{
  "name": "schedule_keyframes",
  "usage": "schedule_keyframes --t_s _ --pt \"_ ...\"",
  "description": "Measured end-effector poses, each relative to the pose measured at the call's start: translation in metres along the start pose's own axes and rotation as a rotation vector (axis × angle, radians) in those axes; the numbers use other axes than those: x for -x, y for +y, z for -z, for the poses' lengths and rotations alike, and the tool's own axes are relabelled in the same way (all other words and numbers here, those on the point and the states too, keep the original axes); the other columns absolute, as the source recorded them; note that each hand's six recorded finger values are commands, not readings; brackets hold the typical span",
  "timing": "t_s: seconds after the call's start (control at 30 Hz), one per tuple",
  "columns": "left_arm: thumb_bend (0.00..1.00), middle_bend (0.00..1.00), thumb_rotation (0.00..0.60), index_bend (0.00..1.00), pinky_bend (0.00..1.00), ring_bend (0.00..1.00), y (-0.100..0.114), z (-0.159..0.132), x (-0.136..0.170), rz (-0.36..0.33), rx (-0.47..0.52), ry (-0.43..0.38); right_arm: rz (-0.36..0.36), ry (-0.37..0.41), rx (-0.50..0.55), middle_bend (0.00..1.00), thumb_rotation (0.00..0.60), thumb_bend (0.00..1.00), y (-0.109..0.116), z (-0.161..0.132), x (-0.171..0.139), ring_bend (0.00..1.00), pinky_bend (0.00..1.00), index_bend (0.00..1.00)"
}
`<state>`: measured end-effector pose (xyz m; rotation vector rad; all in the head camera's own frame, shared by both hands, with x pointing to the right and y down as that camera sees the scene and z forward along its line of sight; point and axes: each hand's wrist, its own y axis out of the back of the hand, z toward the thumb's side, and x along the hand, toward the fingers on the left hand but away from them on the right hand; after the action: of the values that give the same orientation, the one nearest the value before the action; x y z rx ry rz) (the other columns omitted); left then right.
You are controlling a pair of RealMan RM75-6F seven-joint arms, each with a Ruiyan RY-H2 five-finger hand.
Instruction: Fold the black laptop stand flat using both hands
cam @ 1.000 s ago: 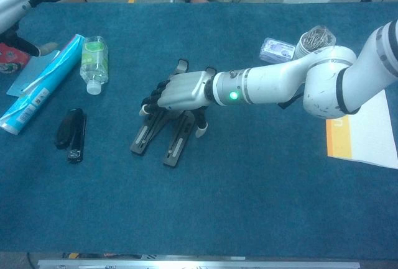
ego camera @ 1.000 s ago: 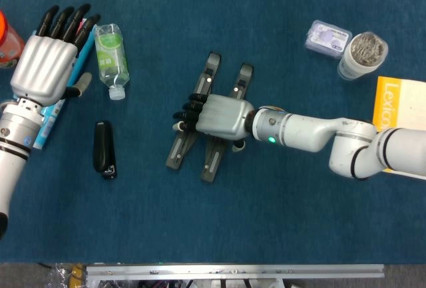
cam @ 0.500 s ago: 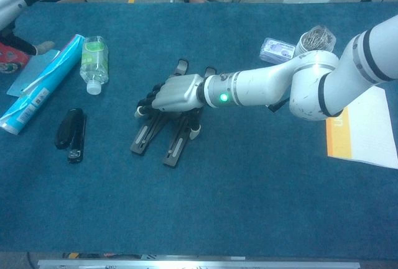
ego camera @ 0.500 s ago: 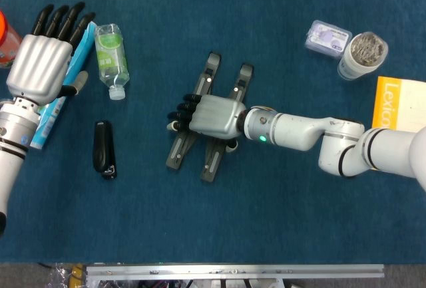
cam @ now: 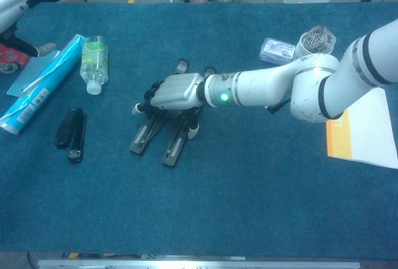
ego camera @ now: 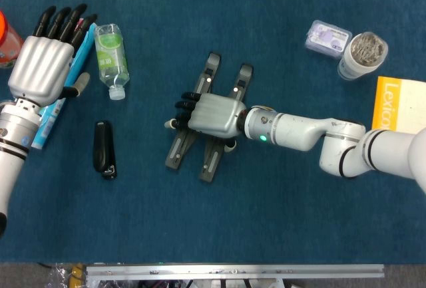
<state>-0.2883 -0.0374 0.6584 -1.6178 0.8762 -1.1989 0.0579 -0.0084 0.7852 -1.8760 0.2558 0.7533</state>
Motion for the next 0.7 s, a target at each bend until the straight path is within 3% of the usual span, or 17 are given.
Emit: schedule_keyframes --t_s 0.37,0.7 --pt "0.32 0.0 0.6 0.0 0.0 0.0 -0.003 0.0 -0.0003 0.01 0.008 -0.002 0.041 0.01 0.002 0.41 0.6 0.13 0.0009 -0.002 0.0017 0.03 0.0 0.01" --pt "0.32 0.0 0.6 0.0 0.0 0.0 -0.0059 -0.0015 -0.001 0.019 0.016 -0.009 0.085 0.017 0.007 0.54 0.6 0.22 0.0058 -0.0013 0.001 0.16 0.04 0.16"
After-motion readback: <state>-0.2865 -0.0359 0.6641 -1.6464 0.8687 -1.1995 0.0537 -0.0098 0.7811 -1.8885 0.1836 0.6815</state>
